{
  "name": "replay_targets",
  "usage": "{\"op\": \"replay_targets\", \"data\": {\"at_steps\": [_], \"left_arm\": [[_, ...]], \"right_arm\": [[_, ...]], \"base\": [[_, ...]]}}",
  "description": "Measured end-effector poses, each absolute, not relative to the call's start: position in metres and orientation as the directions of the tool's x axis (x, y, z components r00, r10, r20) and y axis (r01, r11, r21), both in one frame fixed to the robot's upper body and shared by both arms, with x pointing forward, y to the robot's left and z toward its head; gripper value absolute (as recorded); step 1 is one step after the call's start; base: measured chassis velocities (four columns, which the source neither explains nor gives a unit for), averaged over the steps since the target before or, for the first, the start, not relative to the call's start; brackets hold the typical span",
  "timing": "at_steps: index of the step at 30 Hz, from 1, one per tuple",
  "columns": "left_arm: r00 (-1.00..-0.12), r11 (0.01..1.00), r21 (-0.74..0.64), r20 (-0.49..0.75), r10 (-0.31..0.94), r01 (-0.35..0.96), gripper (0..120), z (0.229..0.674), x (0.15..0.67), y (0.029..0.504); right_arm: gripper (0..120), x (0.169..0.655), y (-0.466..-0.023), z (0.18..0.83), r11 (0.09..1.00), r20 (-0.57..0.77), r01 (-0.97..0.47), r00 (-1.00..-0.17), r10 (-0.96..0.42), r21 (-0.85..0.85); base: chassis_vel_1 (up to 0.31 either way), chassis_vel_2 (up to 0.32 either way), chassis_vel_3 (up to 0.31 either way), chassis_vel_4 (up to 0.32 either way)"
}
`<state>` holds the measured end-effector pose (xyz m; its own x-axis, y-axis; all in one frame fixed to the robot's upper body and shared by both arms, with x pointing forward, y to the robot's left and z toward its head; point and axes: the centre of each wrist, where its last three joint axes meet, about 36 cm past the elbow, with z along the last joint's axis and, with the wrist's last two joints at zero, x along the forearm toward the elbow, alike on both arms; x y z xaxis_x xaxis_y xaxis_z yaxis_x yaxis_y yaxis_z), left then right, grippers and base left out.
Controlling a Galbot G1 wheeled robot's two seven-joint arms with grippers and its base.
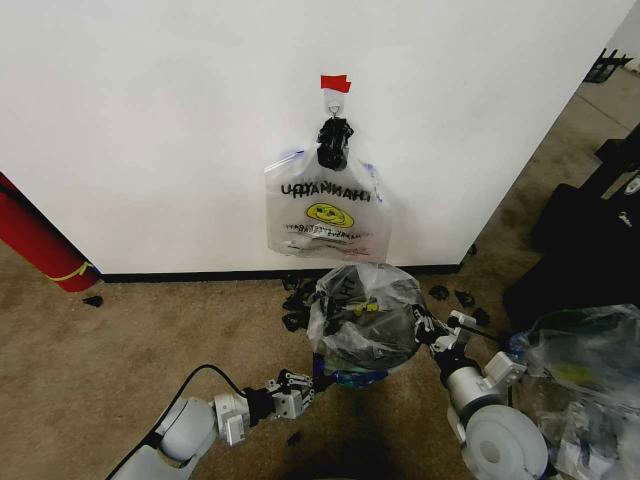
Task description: Pick up the garbage bag from the wall and place it over the trash bin.
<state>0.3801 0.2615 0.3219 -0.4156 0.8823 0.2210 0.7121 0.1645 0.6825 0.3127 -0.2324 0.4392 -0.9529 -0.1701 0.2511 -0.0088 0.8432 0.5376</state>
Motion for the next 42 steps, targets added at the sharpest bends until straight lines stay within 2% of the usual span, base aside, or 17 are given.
{"op": "replay_targets", "data": {"at_steps": [4,14,18,20,23,26,29,32,34,36,39,40,42], "left_arm": [[-0.484,0.189,0.707,0.241,0.841,0.681,0,0.316,0.386,0.271],[-0.454,0.114,0.709,0.311,0.835,0.696,0,0.324,0.382,0.283],[-0.453,0.143,0.699,0.28,0.847,0.701,16,0.327,0.382,0.287],[-0.452,0.144,0.698,0.278,0.848,0.701,19,0.329,0.382,0.288],[-0.435,0.116,0.696,0.302,0.848,0.709,32,0.336,0.386,0.296],[-0.427,0.104,0.693,0.312,0.849,0.713,38,0.339,0.387,0.299],[-0.386,0.049,0.684,0.35,0.854,0.728,54,0.355,0.39,0.311],[-0.365,0.055,0.681,0.32,0.874,0.73,62,0.374,0.386,0.306],[-0.38,0.114,0.682,0.254,0.889,0.722,69,0.388,0.378,0.297],[-0.492,0.254,0.683,0.177,0.853,0.685,79,0.401,0.367,0.288],[-0.721,0.49,0.685,0.074,0.689,0.539,91,0.416,0.358,0.279],[-0.721,0.49,0.685,0.074,0.689,0.539,91,0.416,0.358,0.279],[-0.792,0.576,0.663,0.041,0.609,0.478,93,0.425,0.355,0.27]], "right_arm": [[1,0.31,-0.235,0.449,0.858,0.296,0.001,-0.939,-0.175,0.514],[1,0.315,-0.237,0.452,0.858,0.309,0.012,-0.936,-0.171,0.513],[1,0.323,-0.236,0.442,0.844,0.3,0.021,-0.939,-0.168,0.535],[1,0.325,-0.236,0.441,0.84,0.297,0.022,-0.94,-0.167,0.542],[1,0.331,-0.237,0.436,0.831,0.28,0.021,-0.946,-0.164,0.556],[1,0.332,-0.238,0.436,0.83,0.276,0.02,-0.947,-0.162,0.558],[1,0.338,-0.241,0.432,0.827,0.259,0.022,-0.954,-0.151,0.562],[1,0.345,-0.244,0.427,0.823,0.241,0.026,-0.961,-0.136,0.567],[1,0.349,-0.246,0.422,0.822,0.233,0.029,-0.964,-0.127,0.569],[1,0.351,-0.249,0.418,0.829,0.231,0.026,-0.965,-0.125,0.558],[1,0.35,-0.252,0.418,0.85,0.238,0.017,-0.963,-0.129,0.527],[1,0.35,-0.252,0.418,0.85,0.238,0.017,-0.963,-0.129,0.527],[1,0.349,-0.253,0.419,0.861,0.243,0.011,-0.961,-0.131,0.508]], "base": [[0.0,0.0,0.0,0.0],[0.0,0.0,0.0,0.0],[0.0,0.0,0.0,0.0],[0.0,0.0,0.0,0.0],[0.0,0.0,0.0,0.0],[0.0,0.0,0.0,0.0],[0.0,0.0,0.0,0.0],[0.0,0.0,0.0,0.0],[0.0,0.0,0.0,0.0],[0.0,0.0,0.0,0.0],[0.0,0.0,0.0,0.0],[0.0,0.0,0.0,0.0],[0.0,0.0,0.0,0.0]]}}
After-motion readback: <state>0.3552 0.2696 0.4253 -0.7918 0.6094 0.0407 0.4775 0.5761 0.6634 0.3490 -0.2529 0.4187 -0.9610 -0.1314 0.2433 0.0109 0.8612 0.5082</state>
